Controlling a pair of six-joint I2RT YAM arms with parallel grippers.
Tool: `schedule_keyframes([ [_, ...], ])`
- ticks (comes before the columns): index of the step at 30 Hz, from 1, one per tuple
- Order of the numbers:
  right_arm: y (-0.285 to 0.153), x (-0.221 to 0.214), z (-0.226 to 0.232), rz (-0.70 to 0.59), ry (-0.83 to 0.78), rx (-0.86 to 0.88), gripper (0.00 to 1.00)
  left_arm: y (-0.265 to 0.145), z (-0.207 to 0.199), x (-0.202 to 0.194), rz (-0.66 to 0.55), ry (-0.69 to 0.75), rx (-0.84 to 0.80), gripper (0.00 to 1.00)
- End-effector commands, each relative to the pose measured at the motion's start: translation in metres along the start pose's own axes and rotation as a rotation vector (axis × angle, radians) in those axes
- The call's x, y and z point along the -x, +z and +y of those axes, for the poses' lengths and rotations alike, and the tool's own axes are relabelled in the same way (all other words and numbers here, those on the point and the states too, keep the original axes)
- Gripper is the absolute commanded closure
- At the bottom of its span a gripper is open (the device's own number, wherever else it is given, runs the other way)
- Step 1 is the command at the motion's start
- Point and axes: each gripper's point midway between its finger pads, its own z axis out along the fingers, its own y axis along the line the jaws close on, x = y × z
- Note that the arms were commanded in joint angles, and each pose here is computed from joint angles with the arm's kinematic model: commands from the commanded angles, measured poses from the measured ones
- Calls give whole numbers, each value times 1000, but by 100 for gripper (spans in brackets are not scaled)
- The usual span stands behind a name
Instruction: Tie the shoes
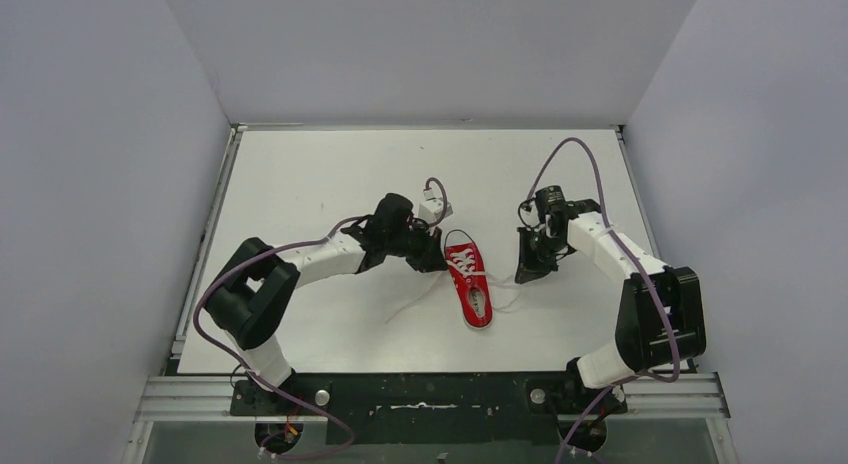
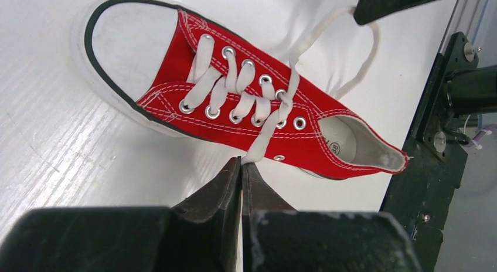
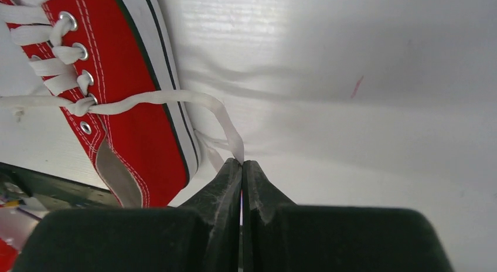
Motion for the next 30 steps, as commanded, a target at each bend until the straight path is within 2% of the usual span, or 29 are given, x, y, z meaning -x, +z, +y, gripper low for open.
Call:
schedule_keyframes([
  [1, -19, -10, 20, 13, 243, 40, 100, -13, -24, 40, -81, 66, -23, 100],
  [6, -31, -7, 40, 49, 219, 140, 100, -8, -35, 48, -88, 93, -36, 100],
  [7, -32, -5, 37, 44, 201, 127, 100, -8, -37, 51, -93, 93, -37, 100],
  [12, -24, -6, -12, 97, 144, -153, 100, -8, -47, 63, -99, 71, -65, 100],
  [19, 22, 9, -15, 124, 134, -197, 97, -3, -52, 63, -72, 17, -88, 100],
  [21, 29, 12, -16, 119, 169, -176, 89, -1, -52, 64, -67, 16, -89, 100],
  [26, 28, -3, -18, 164, 195, -192, 55, 0, -51, 58, -37, 3, -90, 100],
  [27, 26, -10, -17, 169, 201, -188, 52, 1, -51, 59, -36, -1, -88, 100],
  [30, 23, -27, -16, 167, 206, -193, 49, 3, -52, 64, -45, -18, -95, 99],
])
